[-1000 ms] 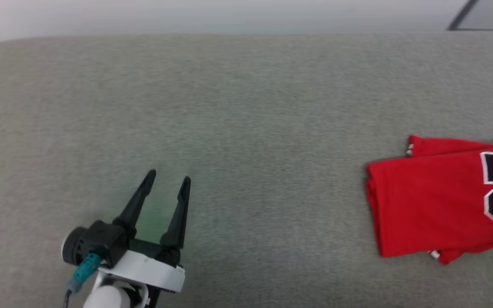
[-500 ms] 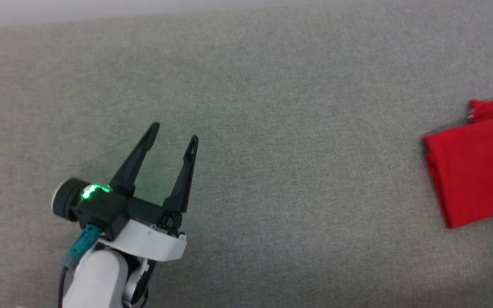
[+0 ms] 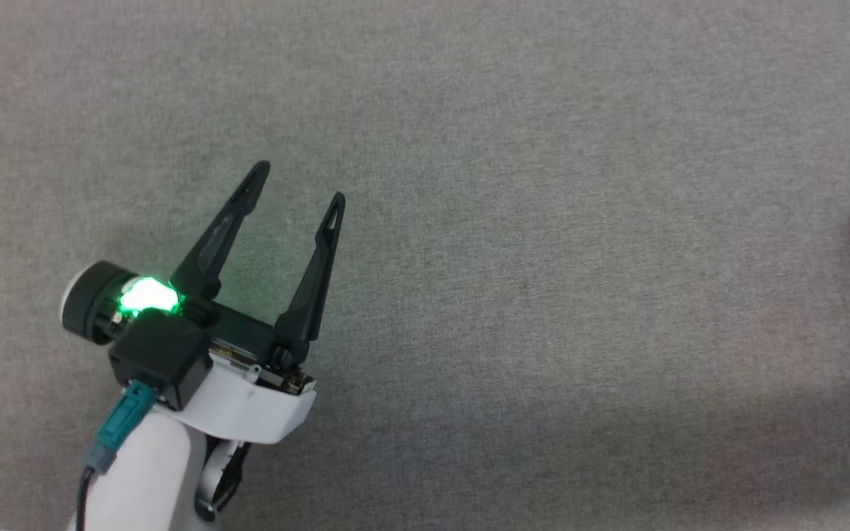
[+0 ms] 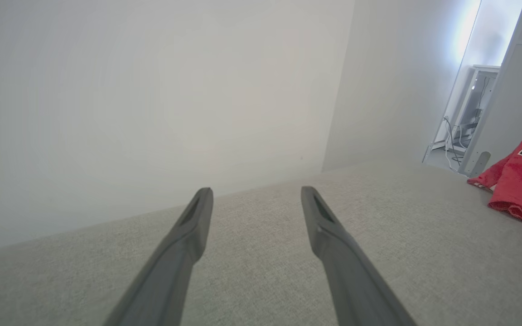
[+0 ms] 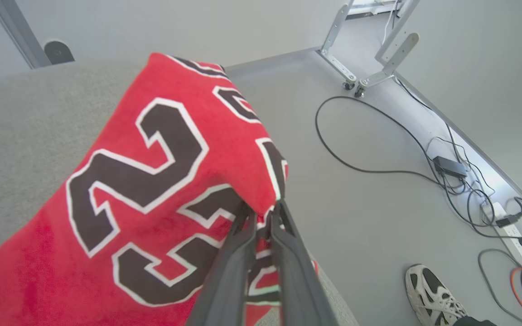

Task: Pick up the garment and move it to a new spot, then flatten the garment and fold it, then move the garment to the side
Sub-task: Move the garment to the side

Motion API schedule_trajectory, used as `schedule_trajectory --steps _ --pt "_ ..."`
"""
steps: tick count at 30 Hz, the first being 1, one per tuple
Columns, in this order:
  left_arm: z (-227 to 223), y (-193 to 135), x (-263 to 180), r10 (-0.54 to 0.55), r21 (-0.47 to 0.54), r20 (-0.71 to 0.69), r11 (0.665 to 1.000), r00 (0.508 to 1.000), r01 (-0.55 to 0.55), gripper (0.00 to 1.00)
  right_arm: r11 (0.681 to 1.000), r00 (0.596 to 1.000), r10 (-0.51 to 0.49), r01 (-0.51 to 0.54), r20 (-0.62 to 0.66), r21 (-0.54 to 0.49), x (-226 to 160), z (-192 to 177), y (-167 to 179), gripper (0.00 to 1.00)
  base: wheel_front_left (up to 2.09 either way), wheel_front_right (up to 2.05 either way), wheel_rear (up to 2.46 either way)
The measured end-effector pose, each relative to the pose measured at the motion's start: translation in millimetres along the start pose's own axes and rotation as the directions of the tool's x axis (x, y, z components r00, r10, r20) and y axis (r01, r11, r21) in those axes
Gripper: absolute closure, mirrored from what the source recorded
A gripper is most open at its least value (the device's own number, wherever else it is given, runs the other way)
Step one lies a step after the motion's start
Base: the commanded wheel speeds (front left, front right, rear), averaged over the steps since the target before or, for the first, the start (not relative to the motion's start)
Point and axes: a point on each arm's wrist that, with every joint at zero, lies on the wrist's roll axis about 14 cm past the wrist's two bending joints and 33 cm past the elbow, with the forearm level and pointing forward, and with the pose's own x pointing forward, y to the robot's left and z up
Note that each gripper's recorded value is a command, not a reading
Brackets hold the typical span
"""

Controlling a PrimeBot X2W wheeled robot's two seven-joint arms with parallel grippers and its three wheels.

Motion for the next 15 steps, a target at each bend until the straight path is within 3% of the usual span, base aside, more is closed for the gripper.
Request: schedule_trajectory --steps 13,15 --pt "-6.5 9.5 0.7 0.002 0.033 -0.020 0.999 1.000 -0.001 0.00 0.998 0.996 -0.034 0.030 -0.087 -0.047 17.6 -38.0 16.7 1.00 0.00 0.00 0.00" --pt "-4.9 10.0 0.4 0.006 0.041 -0.019 0.999 1.000 -0.005 0.00 0.999 0.997 -0.034 0.031 -0.068 -0.045 17.9 -35.3 17.5 0.57 0.00 0.00 0.00"
